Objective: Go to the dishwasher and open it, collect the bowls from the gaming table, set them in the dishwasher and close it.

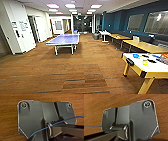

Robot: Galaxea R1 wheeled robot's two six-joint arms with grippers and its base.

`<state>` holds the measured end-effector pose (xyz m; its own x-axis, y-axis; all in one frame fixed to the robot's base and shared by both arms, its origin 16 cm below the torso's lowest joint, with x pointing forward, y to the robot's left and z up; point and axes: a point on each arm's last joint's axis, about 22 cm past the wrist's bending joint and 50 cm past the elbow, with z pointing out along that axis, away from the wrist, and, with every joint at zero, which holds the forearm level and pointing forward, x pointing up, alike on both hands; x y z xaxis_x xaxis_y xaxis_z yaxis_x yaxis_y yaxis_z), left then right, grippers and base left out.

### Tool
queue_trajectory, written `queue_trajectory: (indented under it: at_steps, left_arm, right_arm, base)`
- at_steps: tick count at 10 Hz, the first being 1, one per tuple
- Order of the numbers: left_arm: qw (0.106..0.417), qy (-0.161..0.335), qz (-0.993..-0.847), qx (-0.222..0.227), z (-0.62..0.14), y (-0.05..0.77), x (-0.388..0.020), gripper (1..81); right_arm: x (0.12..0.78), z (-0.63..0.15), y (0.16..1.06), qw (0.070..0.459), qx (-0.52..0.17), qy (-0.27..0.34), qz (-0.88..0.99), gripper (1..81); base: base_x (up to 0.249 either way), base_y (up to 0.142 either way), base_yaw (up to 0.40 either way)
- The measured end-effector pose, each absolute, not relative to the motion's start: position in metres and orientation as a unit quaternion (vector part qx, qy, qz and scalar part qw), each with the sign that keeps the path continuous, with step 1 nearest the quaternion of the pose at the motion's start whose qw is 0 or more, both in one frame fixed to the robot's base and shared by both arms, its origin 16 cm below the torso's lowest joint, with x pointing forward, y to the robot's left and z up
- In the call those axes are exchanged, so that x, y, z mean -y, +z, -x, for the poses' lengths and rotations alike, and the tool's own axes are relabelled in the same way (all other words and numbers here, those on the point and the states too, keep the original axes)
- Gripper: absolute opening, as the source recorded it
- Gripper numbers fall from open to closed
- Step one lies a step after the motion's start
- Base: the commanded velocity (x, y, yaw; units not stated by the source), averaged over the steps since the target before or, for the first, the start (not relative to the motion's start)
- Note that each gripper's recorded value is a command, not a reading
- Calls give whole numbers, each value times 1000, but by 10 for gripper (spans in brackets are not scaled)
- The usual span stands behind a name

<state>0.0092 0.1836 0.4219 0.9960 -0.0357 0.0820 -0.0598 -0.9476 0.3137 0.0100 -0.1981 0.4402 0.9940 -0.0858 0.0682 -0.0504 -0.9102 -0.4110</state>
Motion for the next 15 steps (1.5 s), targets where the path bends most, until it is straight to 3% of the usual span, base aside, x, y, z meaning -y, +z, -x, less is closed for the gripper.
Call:
queue_trajectory:
  at_steps: [15]
  left_arm:
    - [163, 37, -986, 24, -7, 422, -178, 811]
  right_arm:
    - [196, -7, 440, 210, -35, -41, 976, 811]
  base:
    - [241, 0, 0]
